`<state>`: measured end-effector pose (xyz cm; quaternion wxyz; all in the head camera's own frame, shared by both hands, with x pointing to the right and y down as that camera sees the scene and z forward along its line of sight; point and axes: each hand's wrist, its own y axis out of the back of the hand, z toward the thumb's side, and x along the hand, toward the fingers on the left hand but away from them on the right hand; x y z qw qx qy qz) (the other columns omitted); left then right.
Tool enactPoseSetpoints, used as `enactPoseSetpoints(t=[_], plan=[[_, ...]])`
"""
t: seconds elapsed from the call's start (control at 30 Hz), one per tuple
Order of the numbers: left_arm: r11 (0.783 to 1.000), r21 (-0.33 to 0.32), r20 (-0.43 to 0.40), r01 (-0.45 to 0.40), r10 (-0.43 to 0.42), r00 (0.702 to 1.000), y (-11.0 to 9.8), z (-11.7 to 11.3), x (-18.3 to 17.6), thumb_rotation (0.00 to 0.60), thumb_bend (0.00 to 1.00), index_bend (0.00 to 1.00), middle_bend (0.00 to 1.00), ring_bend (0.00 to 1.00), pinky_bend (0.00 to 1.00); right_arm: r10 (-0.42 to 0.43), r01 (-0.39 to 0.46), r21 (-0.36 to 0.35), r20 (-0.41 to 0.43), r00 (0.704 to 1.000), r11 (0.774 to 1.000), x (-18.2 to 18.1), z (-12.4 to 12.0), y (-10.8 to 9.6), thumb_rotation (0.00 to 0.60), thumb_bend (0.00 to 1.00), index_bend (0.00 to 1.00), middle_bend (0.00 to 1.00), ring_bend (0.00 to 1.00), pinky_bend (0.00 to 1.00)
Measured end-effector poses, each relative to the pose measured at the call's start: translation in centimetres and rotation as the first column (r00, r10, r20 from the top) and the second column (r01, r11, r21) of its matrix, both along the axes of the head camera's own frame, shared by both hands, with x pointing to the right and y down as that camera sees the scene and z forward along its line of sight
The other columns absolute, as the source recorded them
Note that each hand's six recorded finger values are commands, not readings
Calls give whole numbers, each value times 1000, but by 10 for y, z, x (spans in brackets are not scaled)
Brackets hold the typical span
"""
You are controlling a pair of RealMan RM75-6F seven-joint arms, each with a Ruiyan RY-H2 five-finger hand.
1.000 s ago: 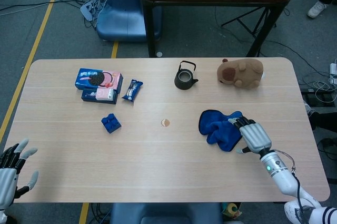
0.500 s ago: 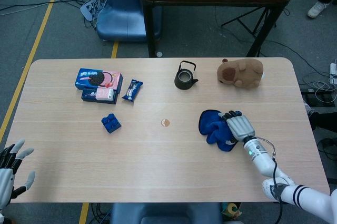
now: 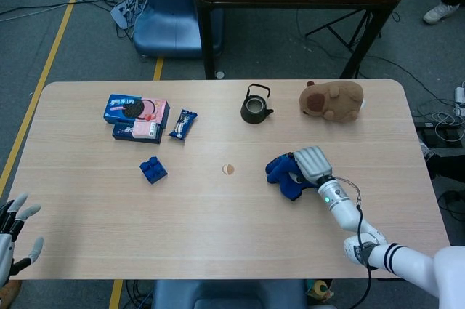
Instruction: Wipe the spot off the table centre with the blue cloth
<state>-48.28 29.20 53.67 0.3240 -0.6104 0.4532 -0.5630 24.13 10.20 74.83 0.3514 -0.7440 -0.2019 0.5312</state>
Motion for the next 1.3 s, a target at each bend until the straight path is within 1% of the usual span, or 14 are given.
enactPoseSetpoints(t=[0.17, 0.27, 0.37, 0.5, 0.63, 0.8, 0.93, 1.07, 1.3], plan=[[1000, 1, -1, -1, 1, 1000, 0, -1, 0, 600, 358, 219, 47, 44, 48, -24, 16, 65, 122, 992, 998, -40, -28, -22, 600, 643, 741, 667, 661, 850], [1000, 3, -3, 0, 1, 1000, 0, -1, 0, 600, 358, 220, 47, 43, 49, -42, 26, 93, 176, 984, 995, -65, -41, -33, 600, 644, 741, 665, 661, 851], [1000, 4, -3, 2, -2, 1000, 1, -2, -1, 600, 358, 219, 47, 44, 49, -58, 35, 112, 211, 976, 993, -88, -49, -40, 600, 641, 741, 663, 661, 851], [1000, 5, -3, 4, -4, 1000, 2, -3, -3, 600, 359, 219, 47, 44, 49, -68, 44, 105, 240, 968, 993, -118, -49, -41, 600, 633, 741, 663, 661, 851], [1000, 10, -1, 12, -12, 1000, 2, -4, -5, 600, 358, 220, 47, 43, 49, -74, 53, 91, 252, 965, 994, -143, -41, -40, 600, 624, 741, 661, 661, 851], [1000, 10, -1, 16, -16, 1000, 3, -4, -7, 600, 359, 220, 47, 44, 48, -91, 73, 84, 229, 969, 994, -168, -25, -37, 600, 618, 741, 659, 661, 852], [1000, 11, -2, 23, -23, 1000, 4, -5, -9, 600, 359, 222, 47, 44, 49, -110, 97, 75, 191, 975, 992, -182, -8, -32, 600, 617, 741, 653, 661, 852], [999, 15, 2, 30, -30, 1000, 5, -6, -12, 600, 358, 227, 47, 43, 49, -126, 120, 51, 143, 982, 991, -194, 12, -24, 600, 617, 741, 646, 656, 851], [999, 19, 6, 45, -45, 999, 6, -8, -16, 600, 358, 228, 47, 44, 48, -174, 173, 15, 71, 982, 985, -206, 39, -9, 600, 617, 741, 643, 645, 851]])
